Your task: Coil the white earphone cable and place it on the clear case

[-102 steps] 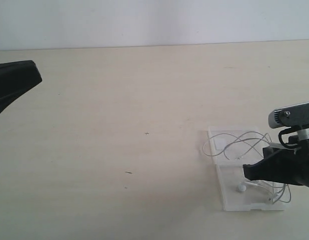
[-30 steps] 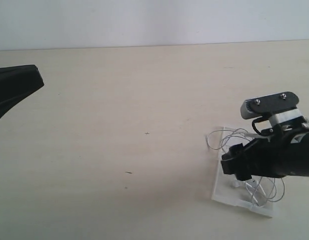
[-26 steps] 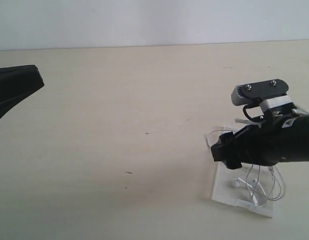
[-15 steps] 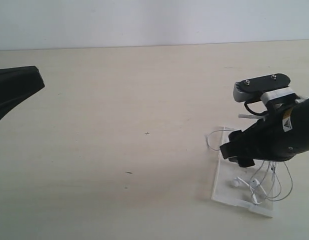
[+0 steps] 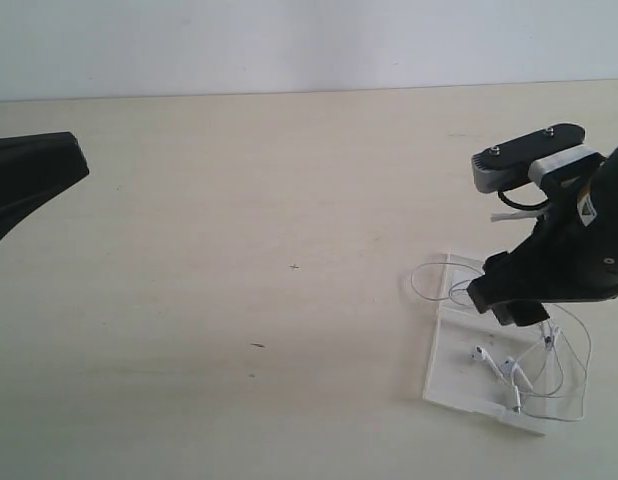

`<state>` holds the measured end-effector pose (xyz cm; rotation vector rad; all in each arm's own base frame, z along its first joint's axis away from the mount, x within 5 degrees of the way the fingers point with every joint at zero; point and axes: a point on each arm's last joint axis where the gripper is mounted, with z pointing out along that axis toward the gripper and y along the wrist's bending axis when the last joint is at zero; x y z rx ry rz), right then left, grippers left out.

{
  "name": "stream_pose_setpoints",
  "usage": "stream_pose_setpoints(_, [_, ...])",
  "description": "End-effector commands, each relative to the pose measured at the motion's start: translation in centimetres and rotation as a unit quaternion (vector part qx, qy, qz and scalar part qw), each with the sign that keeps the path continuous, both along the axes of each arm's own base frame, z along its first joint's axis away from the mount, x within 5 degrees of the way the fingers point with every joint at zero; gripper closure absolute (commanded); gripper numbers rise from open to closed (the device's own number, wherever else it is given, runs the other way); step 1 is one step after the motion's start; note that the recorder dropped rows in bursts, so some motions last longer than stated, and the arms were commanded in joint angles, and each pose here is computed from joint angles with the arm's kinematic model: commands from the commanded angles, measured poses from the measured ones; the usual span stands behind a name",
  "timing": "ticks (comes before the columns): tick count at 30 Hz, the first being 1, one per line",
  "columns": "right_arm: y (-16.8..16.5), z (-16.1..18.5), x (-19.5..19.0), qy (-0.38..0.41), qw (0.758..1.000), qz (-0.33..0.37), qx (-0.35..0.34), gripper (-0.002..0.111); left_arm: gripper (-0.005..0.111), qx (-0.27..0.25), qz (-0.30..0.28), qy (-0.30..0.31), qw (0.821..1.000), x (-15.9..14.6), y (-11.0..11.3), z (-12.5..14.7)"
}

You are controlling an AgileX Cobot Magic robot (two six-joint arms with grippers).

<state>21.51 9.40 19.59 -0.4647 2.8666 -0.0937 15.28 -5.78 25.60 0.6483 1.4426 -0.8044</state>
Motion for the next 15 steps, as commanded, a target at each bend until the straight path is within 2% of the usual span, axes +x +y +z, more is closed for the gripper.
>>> stream_pose_setpoints(1, [-0.6, 1.9, 0.6, -0.012, 0.999, 0.009, -0.040, 0.048, 0.107, -0.003, -0.003, -0.001, 1.000, -0.2, 0.0, 0.1])
stream_pose_setpoints(3, [-1.1, 3.3, 0.4, -0.045, 0.998, -0.003, -0.042, 0.068, 0.107, -0.004, -0.002, -0.003, 1.000, -0.2, 0.0, 0.1])
stream_pose_setpoints(4, [-2.1, 5.3, -1.0, -0.117, 0.993, -0.028, -0.021, 0.103, 0.107, -0.008, -0.003, 0.000, 1.000, -0.5, -0.1, 0.2])
stream_pose_setpoints(5, [-3.2, 7.3, -4.0, -0.200, 0.977, -0.053, 0.047, 0.108, 0.107, -0.021, -0.004, 0.001, 1.000, -1.5, -0.2, 0.5])
stream_pose_setpoints(6, [-4.5, 8.7, -8.0, -0.278, 0.949, -0.055, 0.137, 0.108, 0.107, -0.038, -0.008, -0.005, 0.999, -3.4, -0.5, 0.9])
stream_pose_setpoints(7, [-4.8, 9.1, -9.3, -0.301, 0.937, -0.054, 0.170, 0.108, 0.107, -0.047, -0.010, -0.005, 0.999, -4.1, -0.6, 1.0])
stream_pose_setpoints(8, [-5.4, 9.4, -11.5, -0.336, 0.914, -0.045, 0.223, 0.108, 0.107, -0.061, -0.015, -0.006, 0.998, -5.4, -0.8, 1.1])
stream_pose_setpoints(10, [-5.9, 9.7, -13.6, -0.365, 0.894, -0.017, 0.260, 0.108, 0.107, -0.075, -0.021, -0.017, 0.997, -7.0, -1.1, 1.2])
stream_pose_setpoints(12, [-6.3, 9.6, -15.9, -0.389, 0.872, 0.015, 0.296, 0.108, 0.107, -0.084, 0.028, -0.011, 0.996, -8.2, -0.8, 0.8])
stream_pose_setpoints(15, [-6.9, 9.9, -17.5, -0.425, 0.839, 0.016, 0.340, 0.108, 0.107, -0.098, 0.092, -0.034, 0.990, -9.8, -0.3, 0.5])
